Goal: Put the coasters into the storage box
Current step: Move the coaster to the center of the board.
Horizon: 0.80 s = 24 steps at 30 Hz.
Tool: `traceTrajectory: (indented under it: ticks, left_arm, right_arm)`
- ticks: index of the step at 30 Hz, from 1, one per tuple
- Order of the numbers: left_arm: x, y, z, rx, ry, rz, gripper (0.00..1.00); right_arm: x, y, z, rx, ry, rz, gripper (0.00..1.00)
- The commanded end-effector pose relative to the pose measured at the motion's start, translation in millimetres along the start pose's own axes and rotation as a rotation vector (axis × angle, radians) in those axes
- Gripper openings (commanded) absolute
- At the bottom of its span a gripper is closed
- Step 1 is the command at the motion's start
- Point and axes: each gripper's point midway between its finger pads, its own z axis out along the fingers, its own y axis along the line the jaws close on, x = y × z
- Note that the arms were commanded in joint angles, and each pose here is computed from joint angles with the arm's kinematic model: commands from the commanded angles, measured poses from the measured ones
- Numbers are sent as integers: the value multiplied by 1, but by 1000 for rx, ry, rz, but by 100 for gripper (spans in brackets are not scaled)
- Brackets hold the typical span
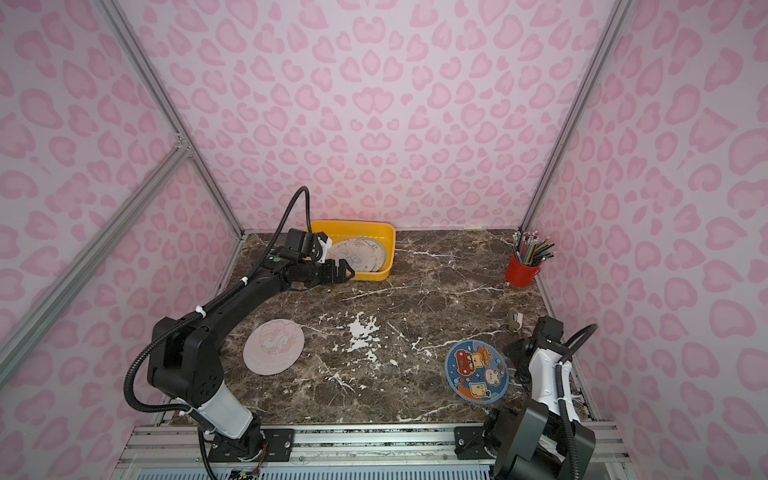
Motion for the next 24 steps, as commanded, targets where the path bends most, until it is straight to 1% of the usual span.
traceTrajectory:
  ticks: [1,12,18,24]
  left_arm:
    - [1,-4,-4,10,-5,4,100]
    - [2,-3,-2,11,-3,1,100]
    - [4,-4,-1,17,-4,-8,100]
    - [10,-2,2,17,3,-15,100]
  right_arm:
    - [12,2,6,-26,58,-11,99]
    - [45,1,11,-70,173,-9,99]
    - [83,8,10,-105,264,-62,99]
    - [115,24,8,-154,320,-104,99]
